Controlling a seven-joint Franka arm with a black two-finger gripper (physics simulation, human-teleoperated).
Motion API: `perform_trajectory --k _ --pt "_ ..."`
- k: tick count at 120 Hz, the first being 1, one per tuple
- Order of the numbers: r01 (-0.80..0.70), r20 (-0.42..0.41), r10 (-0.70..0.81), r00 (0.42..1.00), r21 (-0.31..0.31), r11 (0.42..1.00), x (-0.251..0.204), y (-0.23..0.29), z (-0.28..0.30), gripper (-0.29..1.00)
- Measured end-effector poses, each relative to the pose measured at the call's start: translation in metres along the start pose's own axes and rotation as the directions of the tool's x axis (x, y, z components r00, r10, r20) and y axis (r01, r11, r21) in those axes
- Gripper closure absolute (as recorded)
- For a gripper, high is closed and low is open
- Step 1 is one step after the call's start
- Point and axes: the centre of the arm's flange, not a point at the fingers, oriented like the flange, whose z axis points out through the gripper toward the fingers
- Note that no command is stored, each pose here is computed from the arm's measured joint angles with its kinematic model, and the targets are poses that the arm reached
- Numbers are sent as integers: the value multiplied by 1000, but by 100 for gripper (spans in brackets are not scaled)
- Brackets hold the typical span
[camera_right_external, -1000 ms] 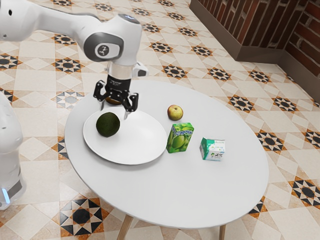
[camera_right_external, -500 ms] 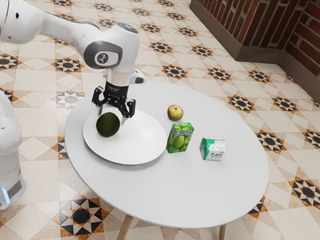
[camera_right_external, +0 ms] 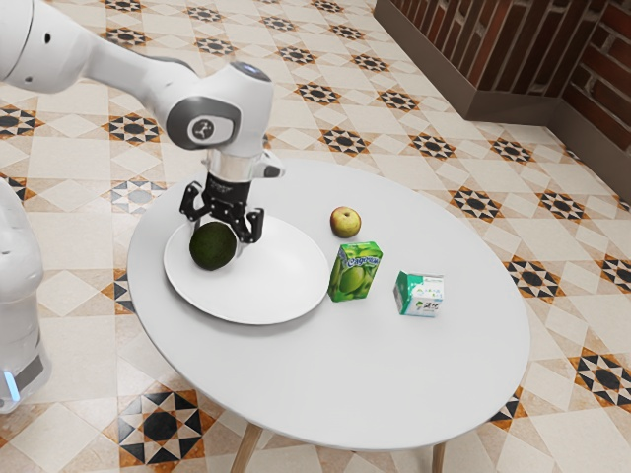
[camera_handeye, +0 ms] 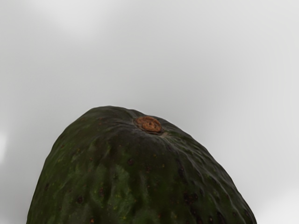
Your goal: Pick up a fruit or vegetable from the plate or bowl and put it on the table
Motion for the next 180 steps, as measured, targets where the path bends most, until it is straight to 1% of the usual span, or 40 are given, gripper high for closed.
perform_trajectory --k 12,37,50,70,85,110,121,132,144,162,180 --pt "-3 3 3 1000 2 1000 1 0 5 1" --pt "-30 -2 30 1000 -1 1000 -2 5 6 13" --pt "-60 -9 60 998 -7 998 -9 13 2 14" --pt "-184 -48 182 982 -28 983 -43 53 -20 18" --pt "-293 -74 291 954 -28 956 -80 104 -34 19" --pt "-427 -65 424 903 -46 903 -121 177 -44 19" --pt "-462 -37 460 887 -63 885 -122 208 -42 19" --pt "-481 -26 480 877 -69 874 -117 226 -41 19" --pt "-496 -28 496 868 -74 865 -114 238 -43 20" --pt "-529 -35 528 848 -78 845 -120 255 -46 23" --pt "-546 -36 545 838 -75 834 -122 263 -45 24"
